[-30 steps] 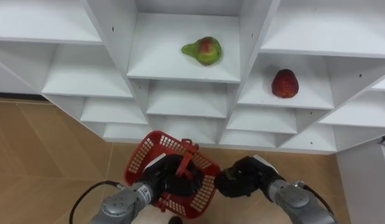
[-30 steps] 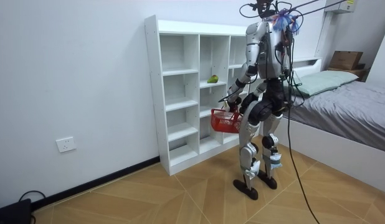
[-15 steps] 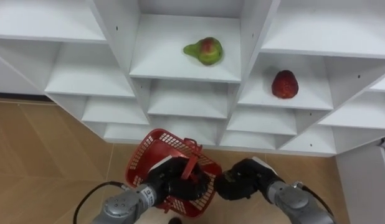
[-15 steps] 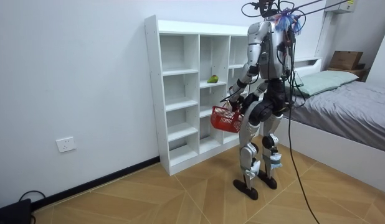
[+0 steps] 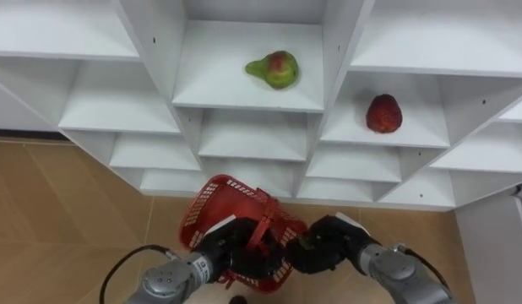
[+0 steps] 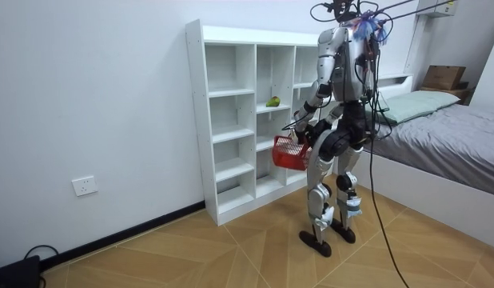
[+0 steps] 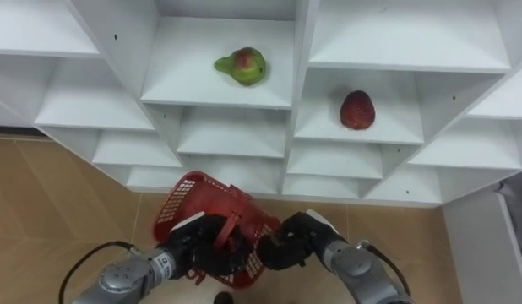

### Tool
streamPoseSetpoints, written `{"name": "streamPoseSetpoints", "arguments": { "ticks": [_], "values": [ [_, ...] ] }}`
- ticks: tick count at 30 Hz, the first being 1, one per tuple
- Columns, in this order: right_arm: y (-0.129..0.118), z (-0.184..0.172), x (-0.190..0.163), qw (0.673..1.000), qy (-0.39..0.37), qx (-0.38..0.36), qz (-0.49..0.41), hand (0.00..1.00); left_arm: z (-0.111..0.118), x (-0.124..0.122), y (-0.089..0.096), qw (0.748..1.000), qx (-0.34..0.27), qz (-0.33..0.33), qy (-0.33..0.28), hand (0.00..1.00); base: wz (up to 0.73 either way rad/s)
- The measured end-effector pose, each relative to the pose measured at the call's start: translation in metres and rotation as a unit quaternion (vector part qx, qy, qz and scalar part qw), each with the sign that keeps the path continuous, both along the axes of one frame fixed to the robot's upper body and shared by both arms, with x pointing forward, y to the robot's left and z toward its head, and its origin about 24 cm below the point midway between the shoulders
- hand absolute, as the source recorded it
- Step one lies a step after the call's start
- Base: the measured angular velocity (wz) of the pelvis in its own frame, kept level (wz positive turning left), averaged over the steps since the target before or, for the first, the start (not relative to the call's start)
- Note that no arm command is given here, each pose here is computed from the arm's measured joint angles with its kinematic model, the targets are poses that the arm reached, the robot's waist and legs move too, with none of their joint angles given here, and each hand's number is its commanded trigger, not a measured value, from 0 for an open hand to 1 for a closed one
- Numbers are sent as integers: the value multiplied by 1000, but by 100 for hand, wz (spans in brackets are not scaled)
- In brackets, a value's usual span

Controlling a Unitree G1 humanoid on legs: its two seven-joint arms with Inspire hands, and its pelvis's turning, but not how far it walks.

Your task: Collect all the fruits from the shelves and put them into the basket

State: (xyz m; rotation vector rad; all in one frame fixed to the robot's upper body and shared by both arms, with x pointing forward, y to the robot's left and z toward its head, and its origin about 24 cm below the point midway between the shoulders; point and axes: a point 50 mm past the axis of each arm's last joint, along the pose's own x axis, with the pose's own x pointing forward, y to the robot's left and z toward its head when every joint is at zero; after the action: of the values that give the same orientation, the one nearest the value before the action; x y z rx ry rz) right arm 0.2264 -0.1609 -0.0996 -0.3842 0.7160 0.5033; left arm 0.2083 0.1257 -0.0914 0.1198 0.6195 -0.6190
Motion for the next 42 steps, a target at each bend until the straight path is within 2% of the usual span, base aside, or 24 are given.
{"name": "streamPoseSetpoints", "arguments": {
  "ticks": [10,11,12,13,28,42],
  "values": [
    [10,5,8,1000,-13,6,8,100,-10,-7,3,999,33,-8,17,100,0],
    [11,5,9,1000,-15,8,7,93,-11,-8,2,999,39,-11,16,100,0],
    [13,6,10,1000,-16,10,8,17,-12,-8,2,999,41,-15,18,100,0],
    [14,6,10,1000,-17,11,8,0,-12,-8,1,999,42,-16,19,100,0],
    [18,9,13,999,-19,31,2,0,-12,-7,-4,999,35,-25,25,100,0],
    [15,3,7,1000,-15,18,-14,0,-2,3,-11,1000,16,-25,1,100,0]
  ]
}}
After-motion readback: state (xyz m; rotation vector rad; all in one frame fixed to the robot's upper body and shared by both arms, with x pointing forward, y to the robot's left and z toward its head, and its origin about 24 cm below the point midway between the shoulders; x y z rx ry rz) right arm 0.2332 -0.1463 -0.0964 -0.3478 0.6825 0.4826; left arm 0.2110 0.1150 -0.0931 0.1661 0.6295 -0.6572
